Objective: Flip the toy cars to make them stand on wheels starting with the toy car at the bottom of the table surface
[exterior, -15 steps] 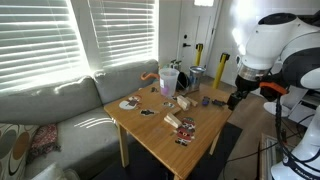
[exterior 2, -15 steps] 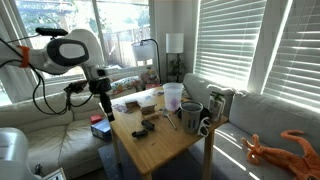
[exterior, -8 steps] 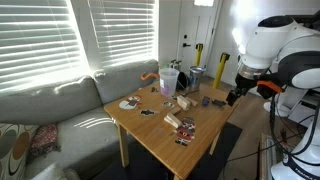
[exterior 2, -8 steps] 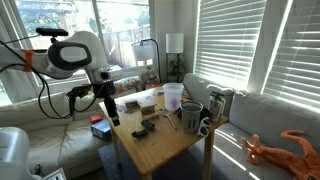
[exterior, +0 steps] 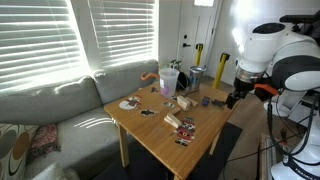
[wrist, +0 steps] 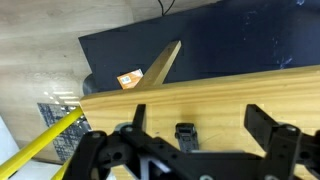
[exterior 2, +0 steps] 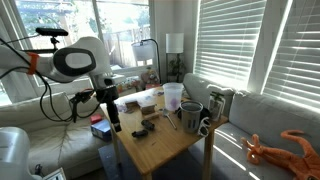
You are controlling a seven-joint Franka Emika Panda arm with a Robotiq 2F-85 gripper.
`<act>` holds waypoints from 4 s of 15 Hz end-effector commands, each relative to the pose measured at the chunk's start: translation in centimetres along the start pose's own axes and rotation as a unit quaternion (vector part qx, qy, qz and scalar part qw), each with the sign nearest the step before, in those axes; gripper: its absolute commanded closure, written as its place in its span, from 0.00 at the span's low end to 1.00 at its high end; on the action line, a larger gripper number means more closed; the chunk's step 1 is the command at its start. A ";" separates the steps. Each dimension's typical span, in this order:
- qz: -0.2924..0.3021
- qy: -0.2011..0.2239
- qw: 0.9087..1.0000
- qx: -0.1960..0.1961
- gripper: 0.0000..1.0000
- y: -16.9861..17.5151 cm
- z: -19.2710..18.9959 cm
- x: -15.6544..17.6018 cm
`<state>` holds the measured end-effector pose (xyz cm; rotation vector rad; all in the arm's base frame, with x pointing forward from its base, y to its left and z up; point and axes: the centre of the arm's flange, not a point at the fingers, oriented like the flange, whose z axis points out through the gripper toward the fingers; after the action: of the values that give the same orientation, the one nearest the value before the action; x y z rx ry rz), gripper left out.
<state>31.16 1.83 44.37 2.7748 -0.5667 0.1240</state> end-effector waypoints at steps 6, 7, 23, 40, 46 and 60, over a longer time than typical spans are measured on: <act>0.025 0.034 0.996 0.074 0.00 2.5 4.5 2.6; 0.025 0.034 0.996 0.081 0.00 2.5 4.7 2.8; -0.001 -0.009 0.995 0.103 0.54 3.8 6.8 3.1; 0.078 -0.146 0.951 0.261 0.93 6.0 3.7 3.1; 0.118 -0.190 0.920 0.321 0.93 9.4 4.8 3.9; 0.150 -0.277 0.844 0.433 0.93 11.8 6.1 4.1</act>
<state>30.26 -10.18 42.39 3.5018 -1.2696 -0.3454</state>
